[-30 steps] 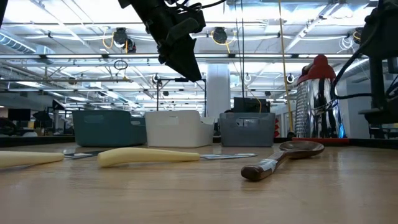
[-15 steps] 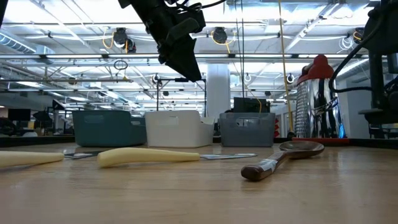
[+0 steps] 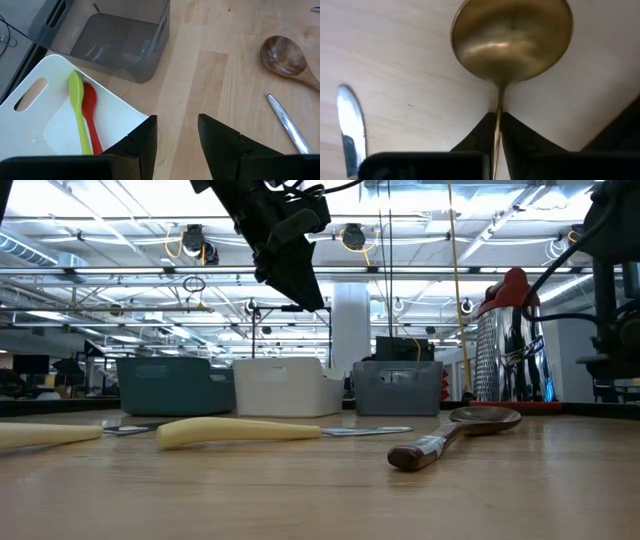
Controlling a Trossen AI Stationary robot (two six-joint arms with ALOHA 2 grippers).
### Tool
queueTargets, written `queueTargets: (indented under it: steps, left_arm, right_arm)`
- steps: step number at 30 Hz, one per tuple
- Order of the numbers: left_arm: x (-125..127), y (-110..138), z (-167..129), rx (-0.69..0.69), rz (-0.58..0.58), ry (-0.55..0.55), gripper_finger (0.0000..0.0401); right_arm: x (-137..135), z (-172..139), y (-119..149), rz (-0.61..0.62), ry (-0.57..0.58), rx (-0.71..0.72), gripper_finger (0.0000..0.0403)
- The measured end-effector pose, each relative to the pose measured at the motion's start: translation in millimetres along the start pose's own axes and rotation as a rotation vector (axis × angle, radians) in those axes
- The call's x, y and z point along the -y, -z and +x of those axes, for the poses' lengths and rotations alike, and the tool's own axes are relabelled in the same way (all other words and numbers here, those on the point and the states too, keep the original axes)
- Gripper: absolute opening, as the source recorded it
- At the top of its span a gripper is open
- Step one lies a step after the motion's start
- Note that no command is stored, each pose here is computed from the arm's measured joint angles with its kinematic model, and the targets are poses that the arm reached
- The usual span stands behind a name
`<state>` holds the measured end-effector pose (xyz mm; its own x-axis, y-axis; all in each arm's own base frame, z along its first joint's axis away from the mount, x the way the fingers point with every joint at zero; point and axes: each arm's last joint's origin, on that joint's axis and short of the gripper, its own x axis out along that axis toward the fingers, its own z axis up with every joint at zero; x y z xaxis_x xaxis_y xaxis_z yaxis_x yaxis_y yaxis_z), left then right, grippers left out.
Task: Pick & Place Kitchen Items
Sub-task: Put the gold serving spoon into the white bin
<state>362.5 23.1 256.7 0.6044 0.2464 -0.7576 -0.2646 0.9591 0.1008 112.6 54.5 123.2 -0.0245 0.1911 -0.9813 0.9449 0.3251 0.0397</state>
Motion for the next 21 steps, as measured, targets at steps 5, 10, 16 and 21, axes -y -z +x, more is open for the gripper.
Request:
queueTargets:
  steps: [5,10,16,21]
  left_arm:
    - [0,0,0,0.0,0.0,0.0,0.0147]
    - [0,0,0,0.0,0.0,0.0,0.0147]
    - [0,0,0,0.0,-0.002,0.0,0.0147]
    - [0,0,0,0.001,-0.002,0.0,0.0147]
  right_arm:
    - [-6,-5,1,-0.078,-0.056,0.008,0.0006]
    - [-16,-22,0,-0.151,-0.15,0.165,0.0006]
    - [-22,-32,-3,-0.247,-0.257,0.311,0.0006]
    - [-32,-40,-8,-0.334,-0.366,0.452,0.0006]
